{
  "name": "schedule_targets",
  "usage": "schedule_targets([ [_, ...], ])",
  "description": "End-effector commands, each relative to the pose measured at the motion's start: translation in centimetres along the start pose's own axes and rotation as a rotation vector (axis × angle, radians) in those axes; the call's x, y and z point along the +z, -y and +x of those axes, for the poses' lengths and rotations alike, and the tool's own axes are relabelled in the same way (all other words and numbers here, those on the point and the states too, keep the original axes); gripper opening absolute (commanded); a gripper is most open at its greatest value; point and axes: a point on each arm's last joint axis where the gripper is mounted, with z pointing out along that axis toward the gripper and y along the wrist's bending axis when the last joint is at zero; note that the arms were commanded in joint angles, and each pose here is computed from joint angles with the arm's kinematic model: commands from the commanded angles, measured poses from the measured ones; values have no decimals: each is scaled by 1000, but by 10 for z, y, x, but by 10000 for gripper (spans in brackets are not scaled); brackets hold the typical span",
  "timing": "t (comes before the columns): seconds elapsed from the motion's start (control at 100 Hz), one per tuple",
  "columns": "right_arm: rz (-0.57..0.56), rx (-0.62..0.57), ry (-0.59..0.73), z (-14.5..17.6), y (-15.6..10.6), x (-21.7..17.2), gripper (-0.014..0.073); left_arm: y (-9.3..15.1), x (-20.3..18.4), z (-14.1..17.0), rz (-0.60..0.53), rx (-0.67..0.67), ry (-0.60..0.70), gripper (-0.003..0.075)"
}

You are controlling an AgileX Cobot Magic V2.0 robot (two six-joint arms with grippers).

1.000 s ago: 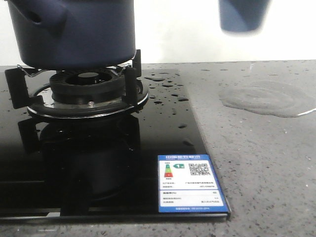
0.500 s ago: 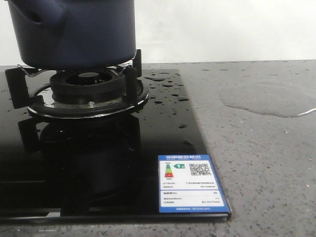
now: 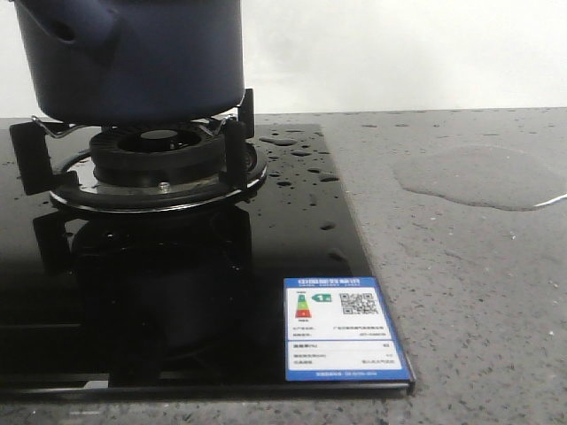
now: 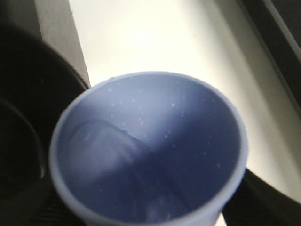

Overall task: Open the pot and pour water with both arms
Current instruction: 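Tilt the blue cup over the open saucepan with the right gripper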

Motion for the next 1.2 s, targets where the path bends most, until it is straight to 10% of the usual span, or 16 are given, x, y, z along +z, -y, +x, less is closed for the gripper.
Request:
schedule_targets([
  [0.0,103,-128,108,-21,29,-17,255,7,-6,-24,-8,-18,115,311],
  [1.19,171,-730,42,-21,51,-10,255,7,-6,-24,-9,-16,111,311],
])
